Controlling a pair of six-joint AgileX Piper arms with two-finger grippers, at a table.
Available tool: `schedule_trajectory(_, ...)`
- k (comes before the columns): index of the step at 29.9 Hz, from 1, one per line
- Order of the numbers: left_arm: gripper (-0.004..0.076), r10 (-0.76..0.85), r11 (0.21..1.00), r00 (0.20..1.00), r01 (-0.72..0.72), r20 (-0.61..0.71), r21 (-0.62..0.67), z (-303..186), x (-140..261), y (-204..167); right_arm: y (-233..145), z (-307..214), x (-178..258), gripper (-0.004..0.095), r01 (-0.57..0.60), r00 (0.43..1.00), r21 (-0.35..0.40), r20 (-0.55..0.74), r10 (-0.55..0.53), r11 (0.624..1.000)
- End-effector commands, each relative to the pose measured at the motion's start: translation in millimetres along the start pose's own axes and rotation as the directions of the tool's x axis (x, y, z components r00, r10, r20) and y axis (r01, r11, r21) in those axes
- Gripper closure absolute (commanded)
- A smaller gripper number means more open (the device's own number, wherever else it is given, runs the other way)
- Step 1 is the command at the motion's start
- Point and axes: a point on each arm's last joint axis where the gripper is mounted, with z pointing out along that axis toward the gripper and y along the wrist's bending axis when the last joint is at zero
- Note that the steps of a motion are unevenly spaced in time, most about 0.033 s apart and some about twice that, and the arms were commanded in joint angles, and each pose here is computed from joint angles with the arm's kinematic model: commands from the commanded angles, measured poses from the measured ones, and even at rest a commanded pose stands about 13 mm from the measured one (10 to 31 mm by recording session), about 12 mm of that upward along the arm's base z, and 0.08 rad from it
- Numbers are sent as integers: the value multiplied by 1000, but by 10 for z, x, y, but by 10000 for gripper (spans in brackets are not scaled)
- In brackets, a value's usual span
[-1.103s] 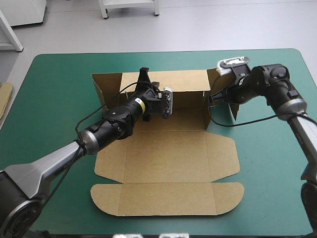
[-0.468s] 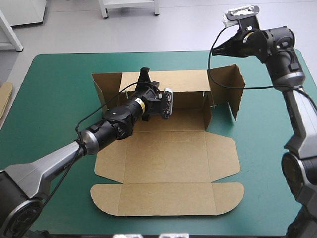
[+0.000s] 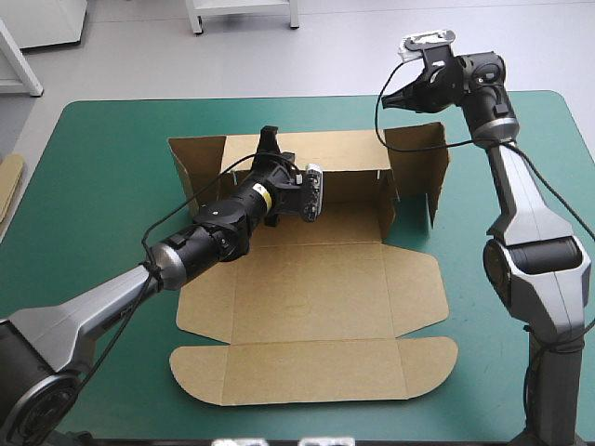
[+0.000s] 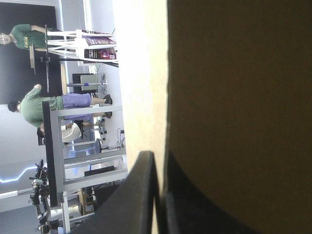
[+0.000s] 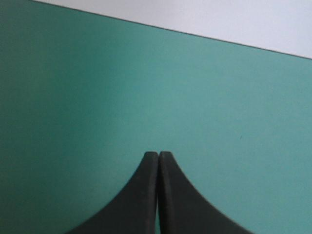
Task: Fold the box
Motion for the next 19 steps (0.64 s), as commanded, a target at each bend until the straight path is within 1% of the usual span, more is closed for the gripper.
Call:
schedule_trajectory(1,733,-46,998,999,45,-19,-51,-115,22,169,-23,-412,-165,927,6,997,1,82,-6,1000)
schedule_trajectory(9,733,-61,997,998,62,33,-50,-115,-25,171,-13,-424,-19,927,17,997,-11,-80,-18,1000)
schedule_trajectory(16,733,-61,997,998,62,24,-50,-115,-17,170,29,-601,-40,927,31,997,-51,-69,-34,998)
schedule_trajectory(19,733,-61,997,998,62,23,-50,-115,-15,170,31,-639,4,927,42,995,-52,-88,-47,998)
